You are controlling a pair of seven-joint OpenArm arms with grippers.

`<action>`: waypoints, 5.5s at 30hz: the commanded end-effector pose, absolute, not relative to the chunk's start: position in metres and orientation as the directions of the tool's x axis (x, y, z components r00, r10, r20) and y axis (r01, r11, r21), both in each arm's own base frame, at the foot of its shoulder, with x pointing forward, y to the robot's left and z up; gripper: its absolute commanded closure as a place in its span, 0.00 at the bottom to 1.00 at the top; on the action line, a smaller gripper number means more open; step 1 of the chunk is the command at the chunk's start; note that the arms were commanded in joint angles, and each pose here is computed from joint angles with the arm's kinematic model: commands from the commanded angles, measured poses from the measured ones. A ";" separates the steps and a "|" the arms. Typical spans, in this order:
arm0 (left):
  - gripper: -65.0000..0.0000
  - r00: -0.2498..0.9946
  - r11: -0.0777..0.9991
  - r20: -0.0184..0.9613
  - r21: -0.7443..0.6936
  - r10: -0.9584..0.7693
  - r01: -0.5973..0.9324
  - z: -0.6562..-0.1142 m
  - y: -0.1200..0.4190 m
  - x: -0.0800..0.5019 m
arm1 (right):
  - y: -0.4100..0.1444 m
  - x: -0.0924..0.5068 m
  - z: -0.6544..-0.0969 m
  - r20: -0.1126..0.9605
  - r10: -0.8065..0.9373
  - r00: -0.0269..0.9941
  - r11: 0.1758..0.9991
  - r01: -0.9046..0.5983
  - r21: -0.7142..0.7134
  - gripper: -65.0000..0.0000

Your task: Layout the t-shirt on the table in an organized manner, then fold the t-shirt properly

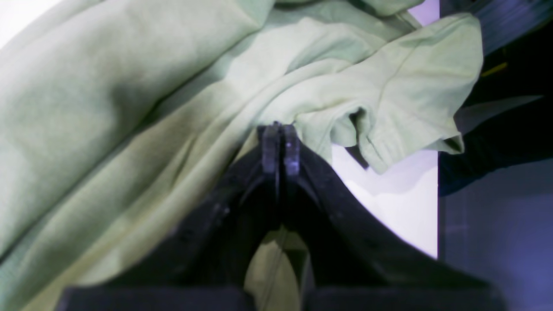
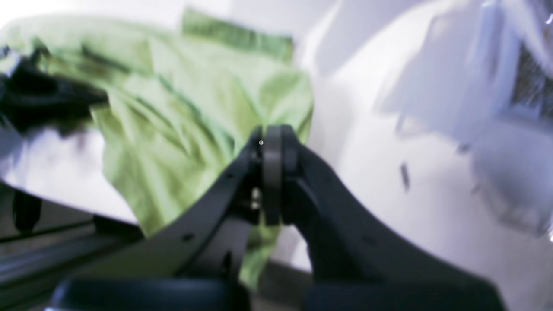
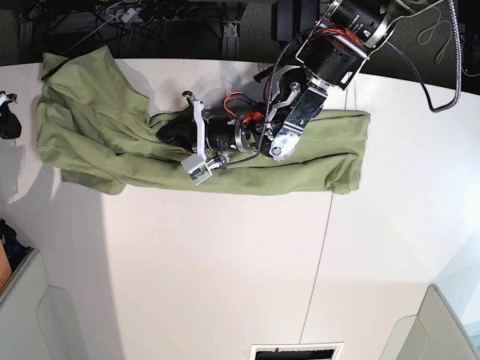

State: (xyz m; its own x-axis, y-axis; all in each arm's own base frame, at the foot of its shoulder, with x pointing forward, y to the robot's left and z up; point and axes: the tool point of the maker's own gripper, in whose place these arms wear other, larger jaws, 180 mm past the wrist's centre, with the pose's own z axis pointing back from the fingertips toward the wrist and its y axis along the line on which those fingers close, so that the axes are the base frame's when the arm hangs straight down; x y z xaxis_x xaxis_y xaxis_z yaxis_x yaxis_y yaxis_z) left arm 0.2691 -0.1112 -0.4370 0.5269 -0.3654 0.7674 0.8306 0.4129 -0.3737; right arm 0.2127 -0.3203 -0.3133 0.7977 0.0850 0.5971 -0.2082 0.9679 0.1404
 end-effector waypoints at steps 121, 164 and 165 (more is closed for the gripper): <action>1.00 0.650 0.945 0.760 -0.211 -0.003 0.251 -0.398 0.232 0.295 | -0.298 0.280 -0.391 0.536 0.038 0.843 0.947 -0.201 0.251 1.00; 1.00 0.414 0.638 0.858 -0.138 -0.306 0.758 -0.304 -0.089 0.330 | -0.274 0.274 -0.408 0.509 0.023 0.861 0.935 -0.199 0.294 1.00; 1.00 0.420 0.636 0.855 -0.146 -0.305 0.758 -0.306 -0.093 0.332 | -0.274 0.274 -0.408 0.509 0.023 0.860 0.935 -0.199 0.294 1.00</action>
